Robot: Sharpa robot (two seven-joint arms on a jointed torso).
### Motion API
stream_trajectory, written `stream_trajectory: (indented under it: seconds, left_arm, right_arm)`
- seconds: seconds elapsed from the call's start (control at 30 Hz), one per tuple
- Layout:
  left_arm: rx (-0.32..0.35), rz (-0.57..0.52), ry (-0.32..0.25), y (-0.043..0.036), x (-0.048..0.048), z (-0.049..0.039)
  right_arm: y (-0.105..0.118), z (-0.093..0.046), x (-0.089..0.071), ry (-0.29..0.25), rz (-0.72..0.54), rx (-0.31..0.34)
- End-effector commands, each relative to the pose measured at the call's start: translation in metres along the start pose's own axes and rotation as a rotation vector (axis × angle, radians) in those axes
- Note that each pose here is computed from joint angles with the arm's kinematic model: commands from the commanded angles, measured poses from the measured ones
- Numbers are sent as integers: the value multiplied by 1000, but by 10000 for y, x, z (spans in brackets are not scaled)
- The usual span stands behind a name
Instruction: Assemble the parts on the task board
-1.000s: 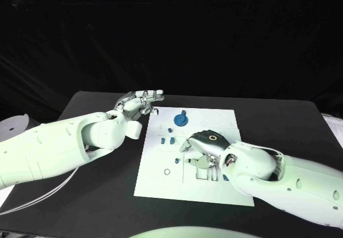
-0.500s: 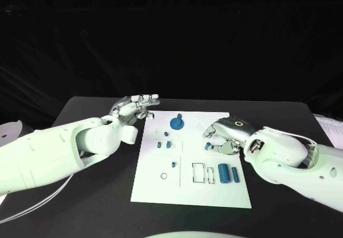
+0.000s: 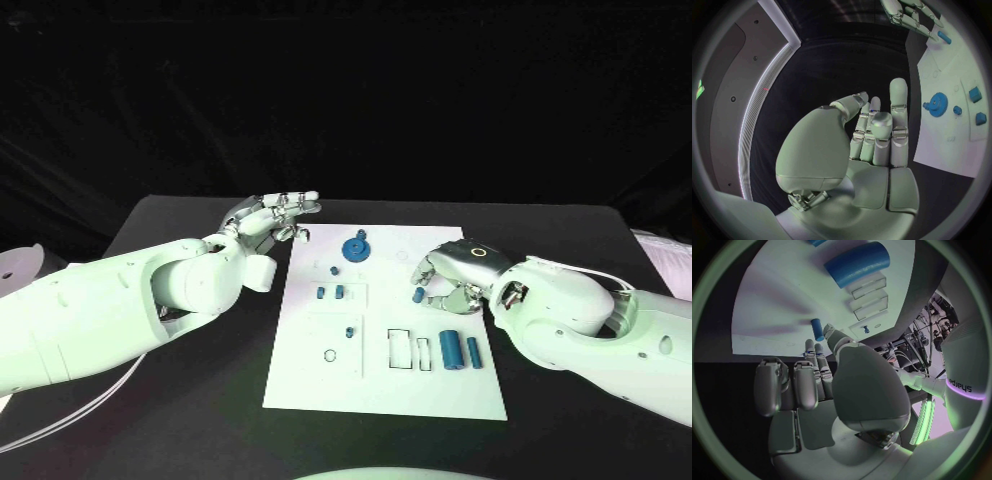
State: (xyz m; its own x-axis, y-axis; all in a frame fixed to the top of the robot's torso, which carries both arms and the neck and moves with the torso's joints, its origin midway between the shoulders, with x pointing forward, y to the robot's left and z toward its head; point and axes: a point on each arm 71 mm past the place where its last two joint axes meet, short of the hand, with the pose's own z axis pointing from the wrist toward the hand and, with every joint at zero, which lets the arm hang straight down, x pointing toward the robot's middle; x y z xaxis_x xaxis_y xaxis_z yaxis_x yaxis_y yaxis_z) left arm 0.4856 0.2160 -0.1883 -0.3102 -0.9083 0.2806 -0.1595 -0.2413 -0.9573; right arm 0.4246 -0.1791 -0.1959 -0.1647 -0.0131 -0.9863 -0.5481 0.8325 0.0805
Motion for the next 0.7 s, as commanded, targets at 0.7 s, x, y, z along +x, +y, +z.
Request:
stream_trajectory:
  seconds: [0.7]
  left_arm:
    - [-1, -11, 21, -4, 16, -4]
  right_arm:
    - [21, 122, 151, 76, -42, -10]
